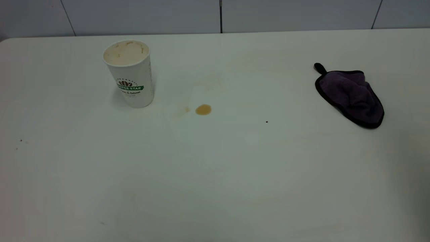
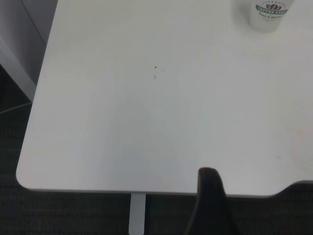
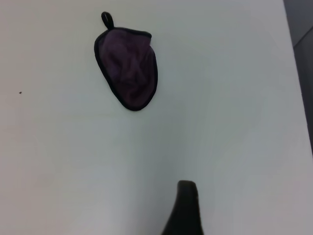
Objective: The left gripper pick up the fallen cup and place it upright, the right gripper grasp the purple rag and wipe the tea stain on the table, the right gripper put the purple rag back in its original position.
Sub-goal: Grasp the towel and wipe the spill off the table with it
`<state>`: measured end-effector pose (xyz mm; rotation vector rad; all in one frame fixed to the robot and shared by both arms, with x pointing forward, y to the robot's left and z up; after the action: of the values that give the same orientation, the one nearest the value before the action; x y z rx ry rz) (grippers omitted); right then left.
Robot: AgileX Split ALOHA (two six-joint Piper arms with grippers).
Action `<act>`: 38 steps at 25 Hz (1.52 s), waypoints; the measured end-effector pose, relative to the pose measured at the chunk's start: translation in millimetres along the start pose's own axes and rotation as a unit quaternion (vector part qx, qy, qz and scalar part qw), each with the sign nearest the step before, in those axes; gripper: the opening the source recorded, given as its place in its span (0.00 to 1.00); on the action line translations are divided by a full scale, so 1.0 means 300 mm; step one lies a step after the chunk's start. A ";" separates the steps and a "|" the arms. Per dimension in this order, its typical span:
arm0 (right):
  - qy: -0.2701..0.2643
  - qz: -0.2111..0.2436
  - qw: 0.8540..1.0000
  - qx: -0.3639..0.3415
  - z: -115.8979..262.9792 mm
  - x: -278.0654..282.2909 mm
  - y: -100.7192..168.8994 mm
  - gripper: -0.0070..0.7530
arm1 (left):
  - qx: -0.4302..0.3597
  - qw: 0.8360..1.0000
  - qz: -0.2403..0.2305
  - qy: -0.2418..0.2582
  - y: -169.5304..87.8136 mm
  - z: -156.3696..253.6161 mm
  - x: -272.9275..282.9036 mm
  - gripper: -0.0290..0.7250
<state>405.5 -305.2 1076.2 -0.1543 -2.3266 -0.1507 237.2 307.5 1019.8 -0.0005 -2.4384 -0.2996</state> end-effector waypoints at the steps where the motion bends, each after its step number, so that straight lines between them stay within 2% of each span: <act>1: 0.022 0.003 1.000 0.002 -0.027 -0.051 0.008 0.97 | 0.000 1.000 0.000 0.000 0.000 0.000 0.000 0.79; 3: 0.066 0.009 0.998 0.006 -0.067 -0.165 0.024 0.97 | 0.000 1.000 0.000 0.000 0.000 0.000 0.000 0.79; 9: 0.126 0.006 0.992 0.031 -0.143 -0.483 0.073 0.97 | 0.000 1.000 0.000 0.000 0.000 0.000 0.000 0.79; 16: 0.196 -0.001 0.979 0.058 -0.131 -0.851 0.157 0.97 | 0.000 1.000 0.000 0.000 0.000 0.000 0.000 0.79; 21: 0.231 0.002 0.970 0.071 -0.099 -1.096 0.178 0.96 | -0.001 1.000 0.000 0.000 0.000 0.000 0.000 0.79; 28: 0.233 0.001 0.969 0.078 -0.088 -1.305 0.198 0.96 | -0.001 1.000 0.000 0.000 0.000 0.000 0.000 0.79; 38: 0.238 -0.002 0.968 0.083 -0.036 -1.481 0.209 0.95 | -0.001 1.000 0.000 0.000 0.000 0.000 0.000 0.79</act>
<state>727.7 -273.8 765.4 -0.0244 -1.8499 0.0089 237.2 307.5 1019.8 -0.0015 -2.4381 -0.3023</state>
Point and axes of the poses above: a point on each arm's last joint axis where the gripper is mounted, x pointing back along that axis away from the gripper, y along the wrist's bending axis when the last joint is at zero, z = x × y, the point moved 2 cm from there along -x, pointing out along that axis toward the gripper, and after that the axes turned 13 degrees about -x, right-handed, at the moved point
